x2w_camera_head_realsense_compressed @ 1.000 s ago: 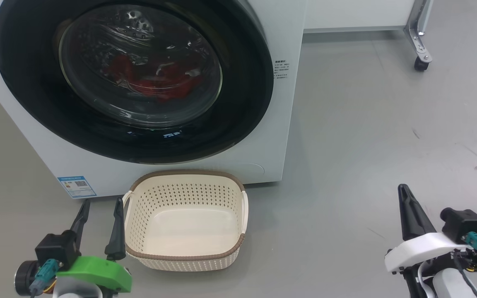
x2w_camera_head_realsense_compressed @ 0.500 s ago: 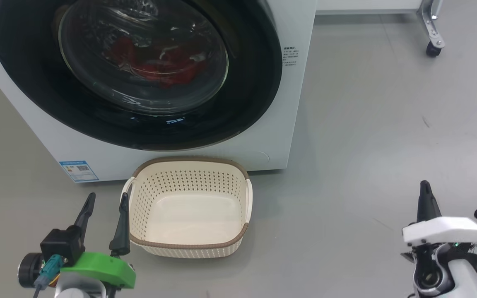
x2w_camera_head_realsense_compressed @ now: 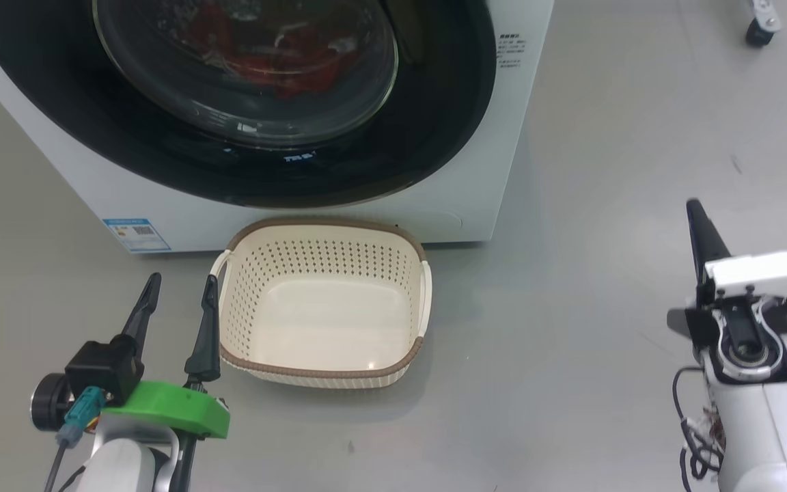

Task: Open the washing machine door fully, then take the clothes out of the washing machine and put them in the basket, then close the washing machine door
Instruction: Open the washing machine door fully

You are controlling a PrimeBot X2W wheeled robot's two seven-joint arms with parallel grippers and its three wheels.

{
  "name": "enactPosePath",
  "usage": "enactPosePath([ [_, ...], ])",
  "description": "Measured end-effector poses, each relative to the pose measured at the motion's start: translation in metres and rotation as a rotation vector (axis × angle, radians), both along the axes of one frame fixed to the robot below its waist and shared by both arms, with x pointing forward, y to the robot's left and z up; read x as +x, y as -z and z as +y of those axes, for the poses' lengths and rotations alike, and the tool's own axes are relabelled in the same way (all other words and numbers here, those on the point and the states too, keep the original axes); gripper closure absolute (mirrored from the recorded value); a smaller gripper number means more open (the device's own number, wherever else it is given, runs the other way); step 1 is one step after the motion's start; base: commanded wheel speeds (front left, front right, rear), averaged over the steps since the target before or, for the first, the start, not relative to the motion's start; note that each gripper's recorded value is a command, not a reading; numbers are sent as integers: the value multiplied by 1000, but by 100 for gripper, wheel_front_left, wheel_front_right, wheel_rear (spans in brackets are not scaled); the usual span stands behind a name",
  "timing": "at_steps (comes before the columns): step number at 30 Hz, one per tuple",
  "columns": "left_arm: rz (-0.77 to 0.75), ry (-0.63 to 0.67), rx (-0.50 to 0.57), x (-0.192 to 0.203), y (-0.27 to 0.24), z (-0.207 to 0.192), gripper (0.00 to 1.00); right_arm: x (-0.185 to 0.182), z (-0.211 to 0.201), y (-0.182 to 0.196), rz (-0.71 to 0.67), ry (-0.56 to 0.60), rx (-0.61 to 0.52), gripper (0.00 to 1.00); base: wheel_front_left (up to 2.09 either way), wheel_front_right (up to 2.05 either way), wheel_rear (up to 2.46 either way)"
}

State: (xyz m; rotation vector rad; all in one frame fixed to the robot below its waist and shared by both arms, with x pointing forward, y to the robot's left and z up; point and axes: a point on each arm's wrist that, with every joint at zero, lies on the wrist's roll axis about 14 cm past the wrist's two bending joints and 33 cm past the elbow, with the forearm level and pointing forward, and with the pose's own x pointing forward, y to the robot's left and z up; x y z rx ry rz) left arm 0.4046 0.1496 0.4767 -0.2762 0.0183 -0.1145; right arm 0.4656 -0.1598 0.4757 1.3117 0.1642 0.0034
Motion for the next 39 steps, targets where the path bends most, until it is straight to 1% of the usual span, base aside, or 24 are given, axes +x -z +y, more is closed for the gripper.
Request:
enactPosePath([
  [11,20,-27,9,19,11,9,0,60,39,-36,-88,-178,179,100,0,0,0],
  [14,23,-32,13,25,13,12,0,73,48,-40,-91,-230,179,100,0,0,0],
  [19,25,-33,17,32,16,14,0,94,53,-47,-102,-277,175,100,0,0,0],
  [25,35,-42,27,40,22,18,0,121,75,-57,-119,-369,186,100,0,0,0],
  [34,65,-74,47,43,34,31,0,149,109,-54,-77,-502,179,100,0,0,0],
  [39,79,-75,57,45,39,34,0,162,121,-50,-44,-556,172,100,0,0,0],
])
